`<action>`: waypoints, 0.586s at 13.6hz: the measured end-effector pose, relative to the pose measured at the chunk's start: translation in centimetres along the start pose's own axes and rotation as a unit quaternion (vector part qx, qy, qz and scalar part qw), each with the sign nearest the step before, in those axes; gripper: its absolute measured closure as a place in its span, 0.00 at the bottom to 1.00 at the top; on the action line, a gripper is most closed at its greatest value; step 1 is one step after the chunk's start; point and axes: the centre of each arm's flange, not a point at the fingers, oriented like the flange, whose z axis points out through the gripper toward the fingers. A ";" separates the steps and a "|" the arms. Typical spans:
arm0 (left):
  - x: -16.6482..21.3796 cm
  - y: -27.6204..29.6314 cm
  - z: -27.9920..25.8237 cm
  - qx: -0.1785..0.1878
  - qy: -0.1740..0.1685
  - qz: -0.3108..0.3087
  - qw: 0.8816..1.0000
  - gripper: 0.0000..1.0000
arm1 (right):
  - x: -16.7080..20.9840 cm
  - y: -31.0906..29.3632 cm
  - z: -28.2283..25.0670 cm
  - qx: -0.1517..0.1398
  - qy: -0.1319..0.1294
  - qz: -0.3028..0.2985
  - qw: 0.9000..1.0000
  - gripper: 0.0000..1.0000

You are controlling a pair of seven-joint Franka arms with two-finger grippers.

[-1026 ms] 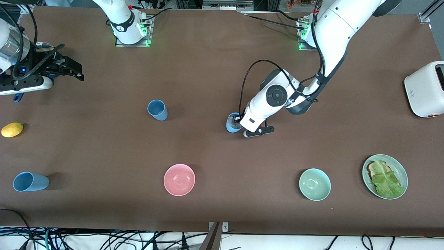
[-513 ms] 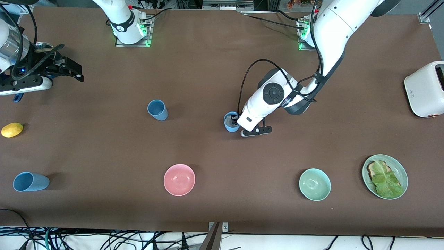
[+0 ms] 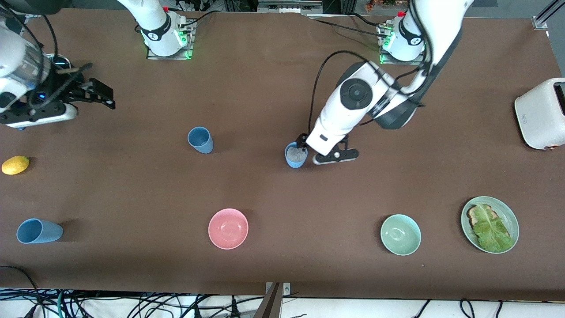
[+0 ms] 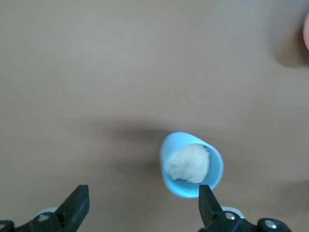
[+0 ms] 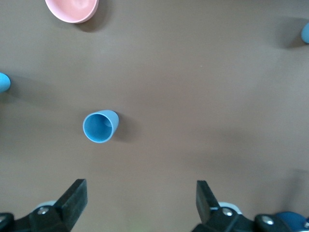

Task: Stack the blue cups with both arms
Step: 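Open the left gripper and withdraw while the right gripper reaches out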

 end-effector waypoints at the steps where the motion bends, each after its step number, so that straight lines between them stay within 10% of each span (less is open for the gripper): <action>1: 0.4 -1.5 -2.3 0.015 0.004 -0.004 1.000 0.00 | 0.5 -1.3 1.1 0.000 0.002 0.002 1.000 0.00; 8: 4.7 -14.6 -16.7 0.101 -0.057 0.105 0.988 0.00 | 2.0 -7.9 10.4 0.001 0.013 0.013 1.000 0.00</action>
